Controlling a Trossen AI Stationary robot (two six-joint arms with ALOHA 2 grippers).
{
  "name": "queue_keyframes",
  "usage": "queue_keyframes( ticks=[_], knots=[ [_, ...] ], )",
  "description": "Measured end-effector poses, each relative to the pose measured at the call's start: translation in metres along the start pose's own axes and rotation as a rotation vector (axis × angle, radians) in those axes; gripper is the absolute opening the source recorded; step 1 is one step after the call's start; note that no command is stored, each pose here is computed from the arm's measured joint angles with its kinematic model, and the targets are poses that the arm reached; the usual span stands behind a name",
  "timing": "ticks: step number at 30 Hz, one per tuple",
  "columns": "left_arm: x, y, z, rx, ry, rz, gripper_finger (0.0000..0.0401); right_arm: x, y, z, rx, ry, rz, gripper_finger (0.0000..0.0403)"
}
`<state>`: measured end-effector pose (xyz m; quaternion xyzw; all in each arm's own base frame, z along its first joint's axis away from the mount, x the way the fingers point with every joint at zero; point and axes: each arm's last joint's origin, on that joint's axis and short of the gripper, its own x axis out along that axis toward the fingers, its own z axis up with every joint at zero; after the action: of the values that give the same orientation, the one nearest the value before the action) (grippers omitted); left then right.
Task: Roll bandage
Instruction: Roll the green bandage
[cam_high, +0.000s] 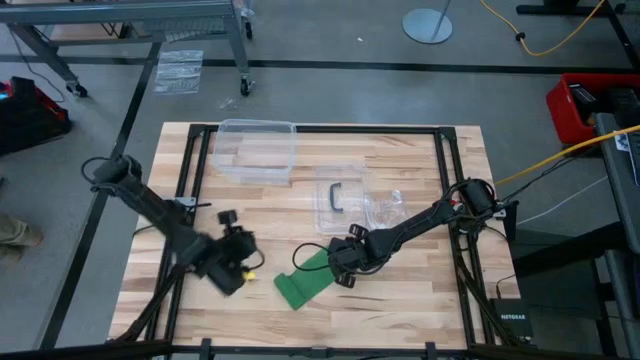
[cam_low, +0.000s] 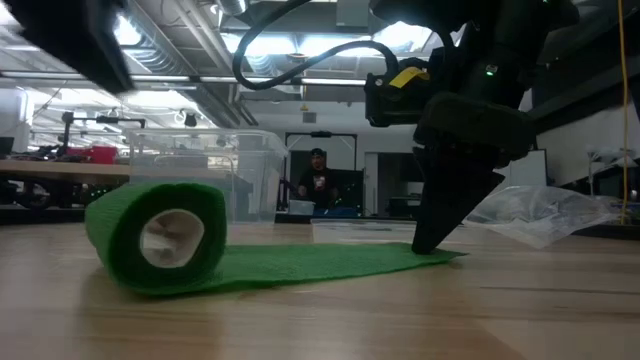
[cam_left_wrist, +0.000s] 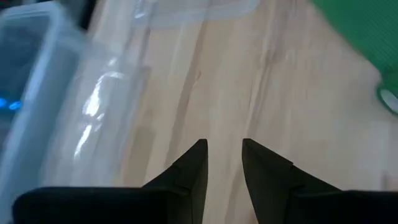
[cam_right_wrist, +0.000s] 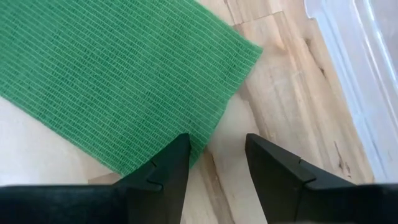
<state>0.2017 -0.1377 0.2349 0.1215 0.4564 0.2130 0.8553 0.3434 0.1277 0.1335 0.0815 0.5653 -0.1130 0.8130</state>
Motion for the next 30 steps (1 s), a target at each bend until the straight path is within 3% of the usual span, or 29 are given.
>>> queue_keyframes(
  ticks=[5,9,15,20,30],
  knots=[
    [0.050,0.005,-0.015,-0.010,0.123,-0.237,0.0091,-0.001,-0.001,-0.002,0.047,0.030,0.001,0.0165],
    [0.071,0.000,-0.032,-0.069,0.211,-0.450,0.0091,-0.002,-0.002,-0.004,0.113,0.050,-0.016,0.0165],
    [0.072,-0.015,-0.047,-0.112,0.240,-0.658,0.0091,-0.003,-0.002,-0.004,0.204,0.075,0.003,0.0165],
    [0.064,-0.036,-0.057,-0.188,0.129,-0.799,0.0091,-0.004,0.001,-0.007,0.268,0.075,0.003,0.0165],
    [0.061,-0.076,-0.065,-0.366,-0.109,-0.805,0.0078,-0.007,0.018,-0.014,0.344,0.038,0.042,0.0165]
  ],
)
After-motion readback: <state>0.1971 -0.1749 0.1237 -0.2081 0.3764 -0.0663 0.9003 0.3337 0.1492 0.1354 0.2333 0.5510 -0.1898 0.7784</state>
